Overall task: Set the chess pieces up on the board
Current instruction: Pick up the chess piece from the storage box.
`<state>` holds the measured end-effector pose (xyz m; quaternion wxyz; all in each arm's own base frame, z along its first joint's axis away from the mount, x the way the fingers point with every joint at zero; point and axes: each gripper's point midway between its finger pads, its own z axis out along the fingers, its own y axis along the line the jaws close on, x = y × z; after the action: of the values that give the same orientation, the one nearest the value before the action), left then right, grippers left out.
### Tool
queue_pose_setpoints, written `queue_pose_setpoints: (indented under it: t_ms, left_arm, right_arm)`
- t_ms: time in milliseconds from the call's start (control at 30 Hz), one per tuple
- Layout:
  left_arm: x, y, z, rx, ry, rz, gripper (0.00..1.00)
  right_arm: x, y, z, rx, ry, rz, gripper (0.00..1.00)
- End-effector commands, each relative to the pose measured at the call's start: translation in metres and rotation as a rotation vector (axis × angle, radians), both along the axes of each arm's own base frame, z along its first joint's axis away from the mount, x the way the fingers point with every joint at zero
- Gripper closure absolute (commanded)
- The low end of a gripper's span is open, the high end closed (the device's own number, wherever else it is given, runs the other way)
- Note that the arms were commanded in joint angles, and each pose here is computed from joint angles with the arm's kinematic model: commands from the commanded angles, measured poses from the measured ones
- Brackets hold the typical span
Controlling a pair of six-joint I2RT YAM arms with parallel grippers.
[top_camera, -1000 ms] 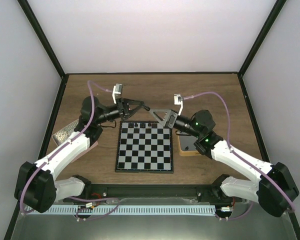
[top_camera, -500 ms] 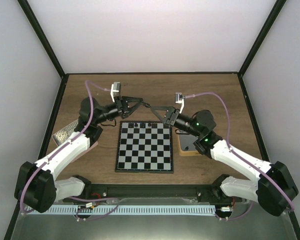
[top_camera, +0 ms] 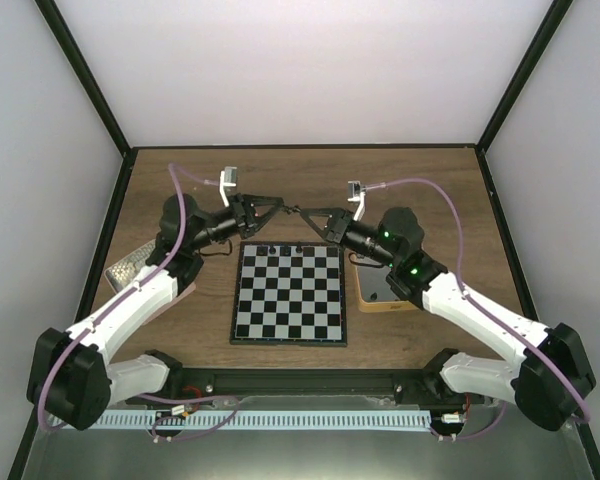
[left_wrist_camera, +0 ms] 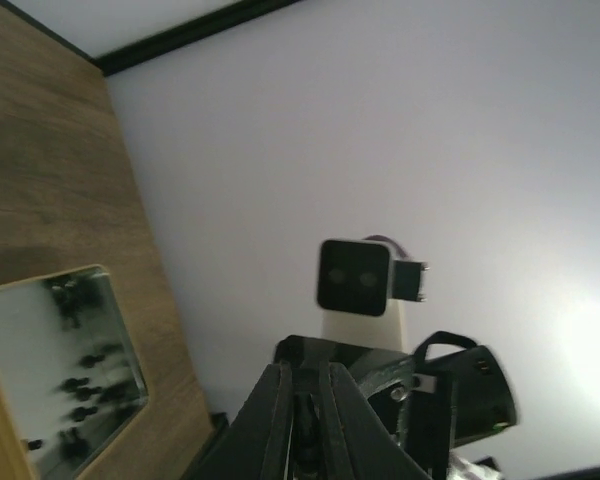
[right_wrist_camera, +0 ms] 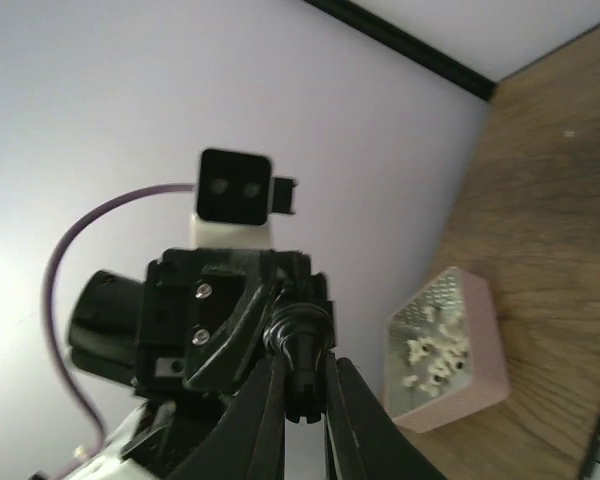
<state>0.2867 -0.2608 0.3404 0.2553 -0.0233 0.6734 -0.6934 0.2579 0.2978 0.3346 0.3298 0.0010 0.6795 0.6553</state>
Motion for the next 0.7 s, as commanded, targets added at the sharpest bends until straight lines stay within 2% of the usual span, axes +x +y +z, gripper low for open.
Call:
queue_pose_setpoints:
  t_ms: [0, 200, 333, 467, 567, 667]
  left_arm:
    - [0.008, 0.019, -0.031, 0.196, -0.024, 0.151, 0.96]
    - [0.030, 0.081, -0.088, 0.662, -0.018, 0.461, 0.96]
    - [0.036, 0.120, -0.097, 0.893, -0.053, 0.601, 0.96]
    - [0.038, 0.134, -0.093, 0.978, -0.093, 0.646, 0.96]
    - [0.038, 0.131, -0.094, 0.974, -0.106, 0.635, 0.96]
    - [0.038, 0.126, -0.099, 0.962, -0.112, 0.608, 0.96]
  right_arm:
    - [0.018, -0.008, -0.039, -0.254, 0.075, -0.103, 0.99]
    - [0.032, -0.045, -0.125, -0.738, 0.199, -0.201, 0.99]
    - [0.037, -0.053, -0.154, -0.939, 0.228, -0.174, 0.99]
    - [0.047, -0.064, -0.185, -1.152, 0.274, -0.157, 0.99]
    - [0.053, -0.081, -0.202, -1.290, 0.298, -0.184, 0.99]
    - [0.060, -0.086, -0.214, -1.353, 0.305, -0.176, 0.99]
